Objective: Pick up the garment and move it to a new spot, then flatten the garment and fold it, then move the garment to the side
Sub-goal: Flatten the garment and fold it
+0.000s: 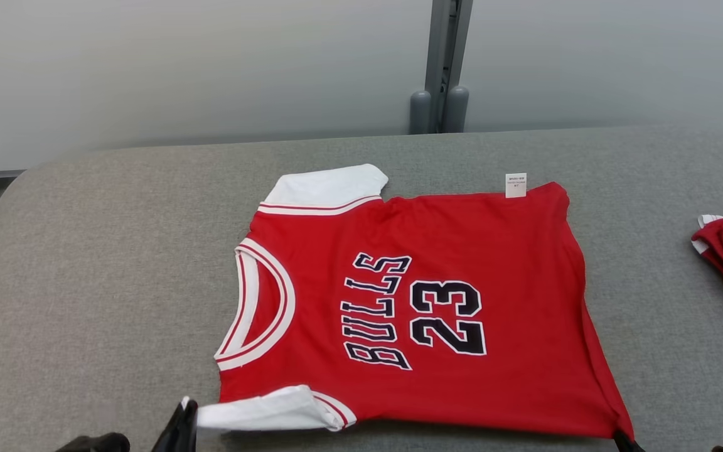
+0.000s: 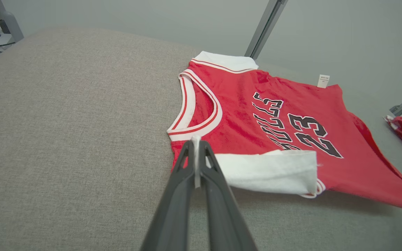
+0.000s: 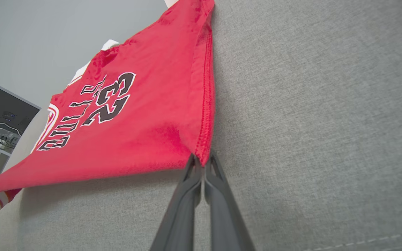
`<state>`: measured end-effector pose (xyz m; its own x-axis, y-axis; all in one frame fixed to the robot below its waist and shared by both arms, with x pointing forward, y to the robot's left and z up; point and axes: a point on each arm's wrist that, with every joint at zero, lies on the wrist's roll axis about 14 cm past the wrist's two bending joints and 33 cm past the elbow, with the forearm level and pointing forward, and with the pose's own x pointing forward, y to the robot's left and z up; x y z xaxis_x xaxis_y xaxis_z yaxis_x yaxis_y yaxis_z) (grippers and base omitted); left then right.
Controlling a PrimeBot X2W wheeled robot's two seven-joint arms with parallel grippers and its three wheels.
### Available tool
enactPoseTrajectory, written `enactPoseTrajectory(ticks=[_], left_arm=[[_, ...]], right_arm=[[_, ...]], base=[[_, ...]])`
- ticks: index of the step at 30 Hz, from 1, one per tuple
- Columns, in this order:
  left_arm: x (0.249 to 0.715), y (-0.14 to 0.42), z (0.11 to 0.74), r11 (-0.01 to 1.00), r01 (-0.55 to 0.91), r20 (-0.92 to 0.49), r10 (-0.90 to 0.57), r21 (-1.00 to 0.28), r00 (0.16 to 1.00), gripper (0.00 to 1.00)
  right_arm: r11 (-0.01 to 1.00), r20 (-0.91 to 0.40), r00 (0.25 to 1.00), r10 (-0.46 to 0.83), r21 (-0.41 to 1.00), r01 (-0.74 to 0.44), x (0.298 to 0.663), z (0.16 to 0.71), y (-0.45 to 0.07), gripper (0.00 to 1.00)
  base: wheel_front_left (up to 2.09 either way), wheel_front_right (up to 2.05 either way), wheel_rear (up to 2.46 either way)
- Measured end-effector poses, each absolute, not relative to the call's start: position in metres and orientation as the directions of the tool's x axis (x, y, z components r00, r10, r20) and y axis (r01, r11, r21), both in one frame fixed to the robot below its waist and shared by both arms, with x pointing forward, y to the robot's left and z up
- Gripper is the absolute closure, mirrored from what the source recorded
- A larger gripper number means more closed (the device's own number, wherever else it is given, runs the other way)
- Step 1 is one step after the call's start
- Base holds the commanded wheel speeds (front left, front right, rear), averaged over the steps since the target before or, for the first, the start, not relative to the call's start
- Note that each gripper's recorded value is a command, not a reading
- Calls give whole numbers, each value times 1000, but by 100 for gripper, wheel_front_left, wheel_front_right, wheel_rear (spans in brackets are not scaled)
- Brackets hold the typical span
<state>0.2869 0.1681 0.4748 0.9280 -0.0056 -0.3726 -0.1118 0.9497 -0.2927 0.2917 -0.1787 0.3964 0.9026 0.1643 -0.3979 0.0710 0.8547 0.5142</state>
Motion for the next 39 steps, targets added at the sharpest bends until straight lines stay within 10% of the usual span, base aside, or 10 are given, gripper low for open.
enactPoseTrajectory(ticks=[27, 28, 29, 30, 39], left_arm=[[434, 140, 447, 954, 97, -268, -176, -285, 947, 100], [434, 138, 442, 952, 101, -278, -184, -288, 943, 97], [434, 136, 437, 951, 100, -283, -186, -293, 941, 50], [434, 136, 435, 950, 98, -278, -184, -297, 943, 0], [431, 144, 459, 961, 61, -93, -89, -270, 992, 0]], right_arm=[[851, -349, 922, 167, 524, 44, 407, 406, -162, 100], [850, -336, 928, 161, 525, 42, 410, 407, -163, 63], [852, -334, 929, 162, 522, 38, 410, 406, -163, 16], [854, -323, 933, 161, 519, 32, 411, 407, -163, 0], [916, -109, 988, 109, 396, -57, 408, 445, -175, 0]], base=[[0, 0, 0], [0, 0, 0], [0, 0, 0], [0, 0, 0], [0, 0, 0]])
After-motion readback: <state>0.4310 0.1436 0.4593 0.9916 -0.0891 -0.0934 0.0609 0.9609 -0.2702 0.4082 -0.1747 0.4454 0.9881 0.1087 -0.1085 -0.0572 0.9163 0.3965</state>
